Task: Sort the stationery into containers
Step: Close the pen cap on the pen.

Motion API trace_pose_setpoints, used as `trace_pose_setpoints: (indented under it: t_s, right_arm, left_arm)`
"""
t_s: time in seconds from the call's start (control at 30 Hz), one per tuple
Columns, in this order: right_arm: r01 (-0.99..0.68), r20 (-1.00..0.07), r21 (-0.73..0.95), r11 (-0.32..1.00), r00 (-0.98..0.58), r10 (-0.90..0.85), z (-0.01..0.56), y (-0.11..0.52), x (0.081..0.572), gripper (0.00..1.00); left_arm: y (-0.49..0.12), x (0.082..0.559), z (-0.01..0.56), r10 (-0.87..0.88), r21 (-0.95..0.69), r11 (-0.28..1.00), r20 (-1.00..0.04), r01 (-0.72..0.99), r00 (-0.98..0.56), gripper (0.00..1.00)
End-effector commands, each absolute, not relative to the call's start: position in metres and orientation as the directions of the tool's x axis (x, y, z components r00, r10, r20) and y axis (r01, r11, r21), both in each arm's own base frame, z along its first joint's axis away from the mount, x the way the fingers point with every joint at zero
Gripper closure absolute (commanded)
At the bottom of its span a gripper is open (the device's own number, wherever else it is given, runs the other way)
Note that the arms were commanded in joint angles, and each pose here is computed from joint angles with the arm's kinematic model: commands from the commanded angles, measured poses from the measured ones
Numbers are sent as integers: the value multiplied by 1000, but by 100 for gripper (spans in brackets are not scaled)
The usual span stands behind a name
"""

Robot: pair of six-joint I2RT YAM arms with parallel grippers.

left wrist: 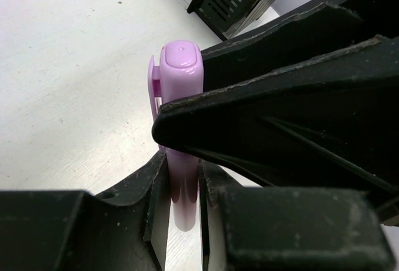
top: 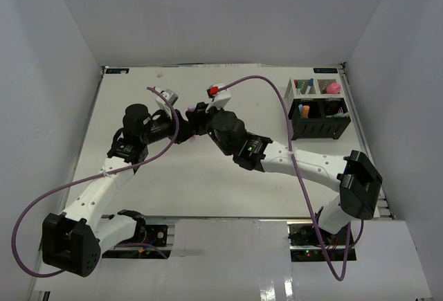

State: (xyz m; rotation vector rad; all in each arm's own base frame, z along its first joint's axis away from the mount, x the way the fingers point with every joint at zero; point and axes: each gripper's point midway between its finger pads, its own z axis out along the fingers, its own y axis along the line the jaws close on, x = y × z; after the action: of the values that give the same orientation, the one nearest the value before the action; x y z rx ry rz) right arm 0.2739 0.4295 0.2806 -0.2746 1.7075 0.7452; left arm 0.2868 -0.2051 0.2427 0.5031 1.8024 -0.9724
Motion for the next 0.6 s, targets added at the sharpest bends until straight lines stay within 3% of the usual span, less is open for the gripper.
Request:
trace_pose_setpoints:
  t_s: [0.0,0.4,0.5,0.57]
  right_arm:
    - [-706,-678,193,681,-597,-427,94,401,154,92]
    - [-717,-640,219,662,-618,-458,83,396,141,92]
    - [-711,-673,215,669,-604,-426,96,399,148,92]
    - [-703,-703,205,681,-589,-398,106,402,155,92]
  left_arm:
    - [-172,319,441,-283,-42,723,-929,689,240,100]
    - [-174,321,449,-286,-29,714,-924,699,254,100]
    - [-177,317,430,-279,-47,697,-937,715,210,95]
    - [-181,312,413,-256,-50,675,-952,736,170,87]
